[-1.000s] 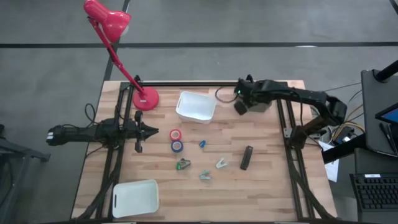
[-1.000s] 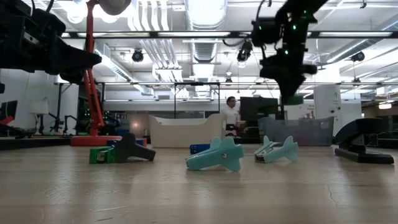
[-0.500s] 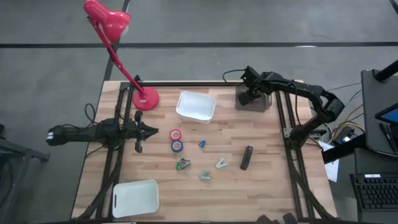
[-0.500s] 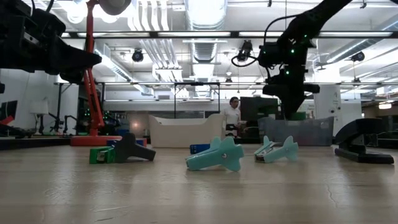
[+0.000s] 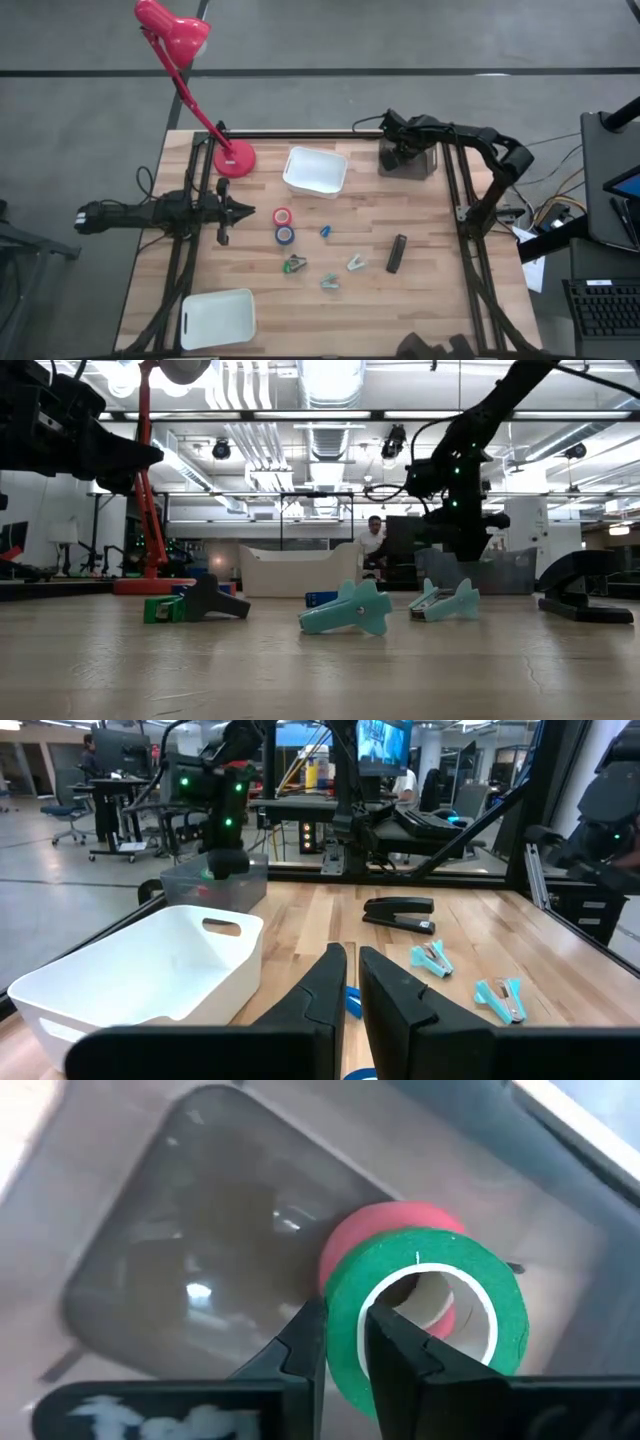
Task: Pick and place Stapler, Stapler remover, tape
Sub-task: Put the green tape into the gray bin
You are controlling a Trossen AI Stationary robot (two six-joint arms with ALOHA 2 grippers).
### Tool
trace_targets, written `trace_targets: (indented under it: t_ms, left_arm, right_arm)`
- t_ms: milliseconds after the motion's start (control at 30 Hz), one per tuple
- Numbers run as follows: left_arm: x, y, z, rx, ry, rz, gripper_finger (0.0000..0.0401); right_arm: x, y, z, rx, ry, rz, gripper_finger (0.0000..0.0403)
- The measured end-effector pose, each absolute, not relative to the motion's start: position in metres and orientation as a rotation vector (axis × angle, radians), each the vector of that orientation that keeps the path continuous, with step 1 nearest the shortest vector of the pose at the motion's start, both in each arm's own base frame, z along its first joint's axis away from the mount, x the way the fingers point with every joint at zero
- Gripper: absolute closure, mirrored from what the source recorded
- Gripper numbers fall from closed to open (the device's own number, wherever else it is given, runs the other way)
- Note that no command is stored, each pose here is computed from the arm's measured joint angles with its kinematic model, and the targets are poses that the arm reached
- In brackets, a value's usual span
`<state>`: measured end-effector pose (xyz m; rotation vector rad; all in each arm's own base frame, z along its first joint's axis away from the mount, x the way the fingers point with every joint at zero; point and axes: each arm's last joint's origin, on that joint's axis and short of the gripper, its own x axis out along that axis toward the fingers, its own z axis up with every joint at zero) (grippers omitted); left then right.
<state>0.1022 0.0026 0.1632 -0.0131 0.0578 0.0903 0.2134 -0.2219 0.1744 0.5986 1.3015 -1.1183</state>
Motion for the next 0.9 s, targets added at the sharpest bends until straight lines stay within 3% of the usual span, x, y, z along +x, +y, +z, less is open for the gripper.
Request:
trace_targets:
  t_ms: [500,900]
  left_arm:
    - [0.1023,0.0025,0.1629,-0.013,0.058,0.09,0.0364]
    - [0.1023,0.0025,0.1629,-0.013,0.058,0.09,0.0364]
  right_arm:
    - [0.2141,-0.2255,0.1722,0.516,1.309,-1.155,0.0332]
    - [0.2138,-0.225,0.1733,0.496,1.313,-1.14,0.0284]
